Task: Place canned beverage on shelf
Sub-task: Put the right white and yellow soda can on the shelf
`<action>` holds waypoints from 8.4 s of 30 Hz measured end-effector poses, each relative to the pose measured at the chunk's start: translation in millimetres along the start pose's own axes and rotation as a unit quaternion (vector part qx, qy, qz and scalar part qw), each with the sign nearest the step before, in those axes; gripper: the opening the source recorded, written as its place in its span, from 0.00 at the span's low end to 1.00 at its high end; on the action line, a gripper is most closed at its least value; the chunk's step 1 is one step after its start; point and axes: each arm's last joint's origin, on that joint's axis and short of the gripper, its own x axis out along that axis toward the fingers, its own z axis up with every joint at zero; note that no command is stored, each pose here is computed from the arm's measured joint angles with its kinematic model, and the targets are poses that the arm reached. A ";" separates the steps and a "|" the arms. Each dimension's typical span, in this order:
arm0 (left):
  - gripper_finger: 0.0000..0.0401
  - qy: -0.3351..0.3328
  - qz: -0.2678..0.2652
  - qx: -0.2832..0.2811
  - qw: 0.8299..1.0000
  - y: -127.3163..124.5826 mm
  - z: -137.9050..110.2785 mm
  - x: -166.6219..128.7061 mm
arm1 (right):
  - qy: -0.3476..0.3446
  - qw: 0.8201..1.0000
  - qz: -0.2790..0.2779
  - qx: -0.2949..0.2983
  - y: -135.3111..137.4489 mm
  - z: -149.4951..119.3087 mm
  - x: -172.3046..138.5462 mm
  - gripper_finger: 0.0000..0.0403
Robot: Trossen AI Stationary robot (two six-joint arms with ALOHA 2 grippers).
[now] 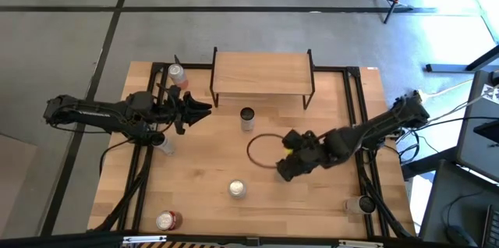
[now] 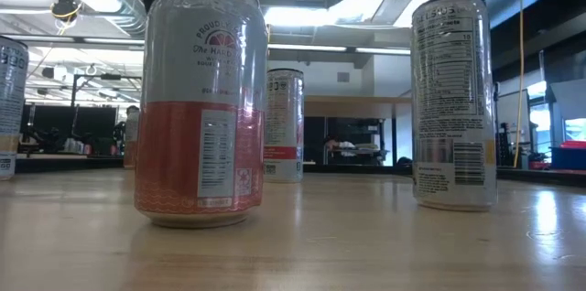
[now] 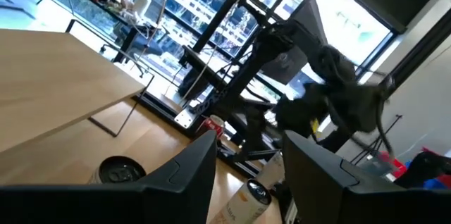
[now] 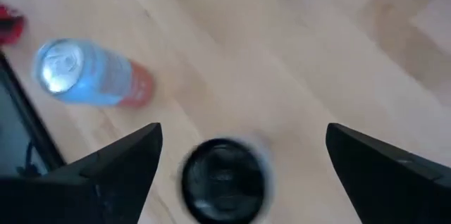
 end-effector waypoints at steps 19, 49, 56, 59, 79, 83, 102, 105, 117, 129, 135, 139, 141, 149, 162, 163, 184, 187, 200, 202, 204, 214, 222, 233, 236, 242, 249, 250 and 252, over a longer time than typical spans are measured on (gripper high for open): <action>0.39 -0.006 0.007 -0.001 1.000 0.2 0.6 -0.1 | 0.041 0.997 -0.054 -0.027 10.0 -17.7 37.2 0.96; 0.39 -0.001 0.010 0.004 1.000 0.9 -0.4 -0.1 | 0.104 0.820 0.121 -0.549 13.3 -19.1 20.3 0.55; 0.39 -0.001 0.009 0.004 1.000 0.9 -0.4 0.0 | 0.083 0.788 0.151 -0.592 22.5 -19.3 30.7 0.56; 0.39 -0.003 0.006 0.004 1.000 0.4 0.1 -0.1 | 0.100 0.793 0.144 -0.584 22.9 -21.9 37.4 0.59; 0.39 -0.004 0.005 0.003 1.000 0.1 0.3 -0.1 | 0.130 0.921 0.094 -0.356 31.3 8.3 -29.8 0.79; 0.39 -0.004 0.005 0.001 1.000 0.0 0.2 -0.1 | 0.162 0.972 0.055 -0.158 28.6 8.7 -36.9 0.79; 0.39 0.017 -0.027 -0.002 0.999 -4.5 -2.7 -0.7 | 0.124 0.981 -0.029 0.145 53.3 -0.3 15.6 0.79; 0.39 0.021 -0.032 -0.002 0.999 -4.8 -2.9 -0.7 | 0.119 0.981 -0.033 0.147 53.1 -0.5 16.4 0.79; 0.39 0.024 -0.036 -0.002 0.999 -5.1 -3.1 -0.7 | 0.114 0.982 -0.035 0.147 54.0 3.2 9.2 0.79; 0.39 0.024 -0.036 -0.009 0.999 -5.1 -3.0 -0.7 | 0.105 0.982 -0.060 0.144 51.2 4.7 3.0 0.79; 0.39 0.025 -0.036 -0.013 0.999 -5.1 -3.1 -0.7 | 0.099 0.984 -0.055 0.141 55.6 0.4 20.4 0.79; 0.39 0.025 -0.035 -0.014 0.999 -5.0 -3.1 -0.7 | 0.099 0.983 -0.071 0.135 54.3 -0.9 24.7 0.79; 0.39 0.025 -0.036 -0.014 0.999 -5.0 -3.1 -0.7 | 0.102 0.983 -0.078 0.132 53.6 -2.1 24.9 0.79; 0.39 0.025 -0.034 -0.011 0.999 -4.9 -3.1 -0.7 | 0.111 0.983 -0.082 0.122 60.4 -11.8 34.5 0.79; 0.39 0.028 -0.032 -0.010 0.999 -4.5 -3.7 -0.7 | 0.123 0.988 -0.079 0.043 61.2 -13.2 40.2 0.54; 0.39 0.029 -0.033 -0.010 0.999 -4.5 -3.8 -0.7 | 0.127 0.989 -0.074 0.024 61.3 -13.1 39.7 0.54; 0.39 0.098 -0.122 -0.027 0.987 -13.4 -10.2 -2.9 | 0.141 0.883 0.017 -0.448 48.1 25.4 34.1 0.54; 0.39 0.105 -0.132 -0.029 0.985 -17.1 -12.9 -4.0 | 0.148 0.864 0.036 -0.481 43.5 34.2 37.3 0.54; 0.39 0.090 -0.113 -0.028 0.989 -20.6 -15.2 -5.1 | 0.128 0.832 0.096 -0.531 37.0 56.3 47.3 0.57; 0.39 0.090 -0.113 -0.028 0.989 -20.7 -15.2 -5.1 | 0.129 0.829 0.095 -0.535 36.6 55.8 48.0 0.59; 0.39 0.089 -0.114 -0.028 0.989 -20.8 -15.1 -5.1 | 0.131 0.828 0.097 -0.537 37.2 54.9 49.1 0.60; 0.39 0.094 -0.125 -0.043 0.987 -21.9 -14.6 -5.3 | 0.123 0.838 0.099 -0.523 41.2 55.2 55.8 0.64; 0.39 0.080 -0.144 -0.060 0.985 -24.9 -10.8 -5.7 | 0.133 0.853 0.080 -0.498 43.0 52.8 68.7 0.78; 0.39 0.076 -0.145 -0.076 0.984 -25.5 -9.4 -6.2 | 0.097 0.887 0.094 -0.442 54.3 71.9 33.4 0.82; 0.39 0.075 -0.145 -0.085 0.983 -25.7 -9.0 -6.3 | 0.085 0.907 0.100 -0.400 58.0 79.1 18.3 0.82; 0.39 0.100 -0.166 -0.084 0.978 -26.8 -11.2 -7.0 | 0.075 0.942 0.111 -0.308 64.1 85.0 -9.9 0.82; 0.39 0.166 -0.157 -0.042 0.973 -31.5 -30.0 -11.8 | 0.048 0.968 0.068 -0.237 79.5 58.8 -28.1 0.82; 0.39 0.175 -0.145 -0.024 0.974 -31.5 -34.2 -13.1 | 0.043 0.972 0.054 -0.225 80.5 54.2 -29.2 0.82; 0.39 0.183 -0.122 0.018 0.975 -32.1 -41.3 -16.0 | 0.031 0.979 0.031 -0.199 83.1 47.1 -29.4 0.82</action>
